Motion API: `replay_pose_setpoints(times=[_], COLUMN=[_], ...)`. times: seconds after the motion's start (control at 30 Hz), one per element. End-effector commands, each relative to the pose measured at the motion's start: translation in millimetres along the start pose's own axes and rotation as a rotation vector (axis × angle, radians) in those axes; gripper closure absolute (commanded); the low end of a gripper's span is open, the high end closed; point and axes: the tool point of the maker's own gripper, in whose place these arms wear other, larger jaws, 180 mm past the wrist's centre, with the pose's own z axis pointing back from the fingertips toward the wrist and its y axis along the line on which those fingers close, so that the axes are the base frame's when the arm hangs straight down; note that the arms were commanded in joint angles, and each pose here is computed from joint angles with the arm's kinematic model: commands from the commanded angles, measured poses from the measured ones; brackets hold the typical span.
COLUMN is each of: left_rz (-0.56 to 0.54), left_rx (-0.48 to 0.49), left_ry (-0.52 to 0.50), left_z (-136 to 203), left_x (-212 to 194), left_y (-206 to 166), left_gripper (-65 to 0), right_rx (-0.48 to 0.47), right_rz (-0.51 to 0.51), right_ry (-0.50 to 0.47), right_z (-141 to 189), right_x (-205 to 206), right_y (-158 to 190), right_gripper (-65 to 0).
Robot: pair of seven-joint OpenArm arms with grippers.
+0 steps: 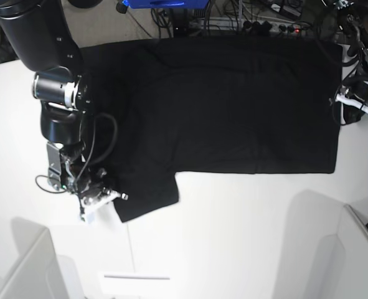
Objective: Fold the T-shirt properly
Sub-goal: 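Grasp the hem corners of the shirt with both grippers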
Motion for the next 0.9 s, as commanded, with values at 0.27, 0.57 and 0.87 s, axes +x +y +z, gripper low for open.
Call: replay_pose_setpoints(times=[0.27,0.57,0.87], left_rz=[0.061,0.093,0.038], left_rx=[0.026,0.028,0.004], left_ry=[-0.044,0.089,0.089], left_z=[-33.1,-99.7,-139.1], left_x=[39.6,42.6,64.3], left_y=[31.8,37.9,10.9], left_gripper=[-48.1,-51.0,-51.0], right_rx=[-0.010,-0.009,-0.007], right_rz=[0.012,0.013,0.013], right_ry=[0.026,0.030,0.029], right_z=[2.3,1.7,1.8], right_x=[2.9,1.8,2.0], right_y=[0.1,1.2,1.9], right_gripper=[0.0,0.0,0.0])
